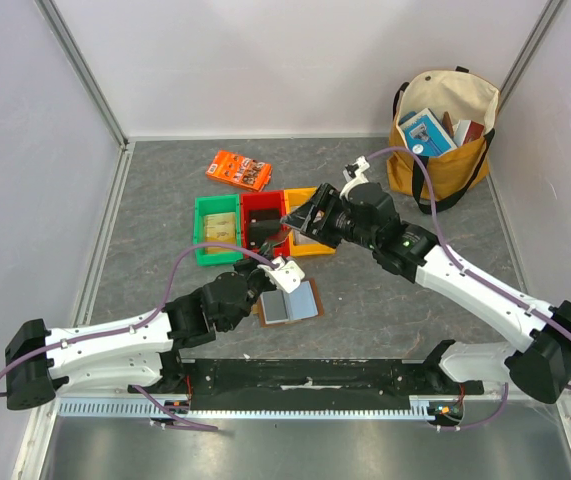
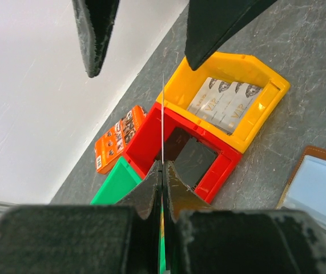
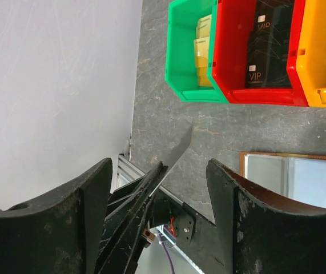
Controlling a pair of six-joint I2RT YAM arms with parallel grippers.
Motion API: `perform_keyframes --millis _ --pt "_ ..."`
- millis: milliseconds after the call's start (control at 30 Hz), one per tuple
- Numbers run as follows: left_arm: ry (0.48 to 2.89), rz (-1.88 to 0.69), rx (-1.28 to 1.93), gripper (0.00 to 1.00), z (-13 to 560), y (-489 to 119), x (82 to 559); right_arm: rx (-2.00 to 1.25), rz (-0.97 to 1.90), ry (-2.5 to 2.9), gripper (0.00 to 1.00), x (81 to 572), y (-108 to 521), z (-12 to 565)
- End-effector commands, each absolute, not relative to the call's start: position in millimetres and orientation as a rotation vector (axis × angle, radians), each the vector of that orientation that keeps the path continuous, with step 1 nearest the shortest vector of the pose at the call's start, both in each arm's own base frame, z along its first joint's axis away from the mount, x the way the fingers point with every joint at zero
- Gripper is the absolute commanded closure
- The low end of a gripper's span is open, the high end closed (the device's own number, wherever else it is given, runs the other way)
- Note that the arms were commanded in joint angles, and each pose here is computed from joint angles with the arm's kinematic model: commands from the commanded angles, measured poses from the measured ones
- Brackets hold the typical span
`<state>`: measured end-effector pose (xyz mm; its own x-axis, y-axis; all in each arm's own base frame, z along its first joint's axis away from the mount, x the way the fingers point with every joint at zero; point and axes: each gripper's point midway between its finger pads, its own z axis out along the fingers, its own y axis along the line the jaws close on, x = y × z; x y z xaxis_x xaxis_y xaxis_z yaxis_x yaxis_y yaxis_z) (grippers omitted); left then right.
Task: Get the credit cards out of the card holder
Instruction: Place the credit card in the storage box.
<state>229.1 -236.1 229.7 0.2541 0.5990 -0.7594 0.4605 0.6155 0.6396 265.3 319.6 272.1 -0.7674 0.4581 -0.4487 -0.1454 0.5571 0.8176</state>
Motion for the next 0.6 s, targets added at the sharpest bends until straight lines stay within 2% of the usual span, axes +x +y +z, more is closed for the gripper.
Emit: perform_keyframes --millis 0,433,567 --pt "1.36 0.105 0.922 0.98 241.8 -236.6 231.0 0.267 1.187 2.139 0.26 265.7 315.0 273.8" --pt "1.367 0.088 0.923 0.98 240.0 -238.5 230.0 0.26 1.301 2.165 0.33 269.5 340.8 263.4" --pt "1.367 0.089 0.921 0.98 240.2 -237.7 230.1 0.263 1.302 2.169 0.51 271.8 343.4 257.9"
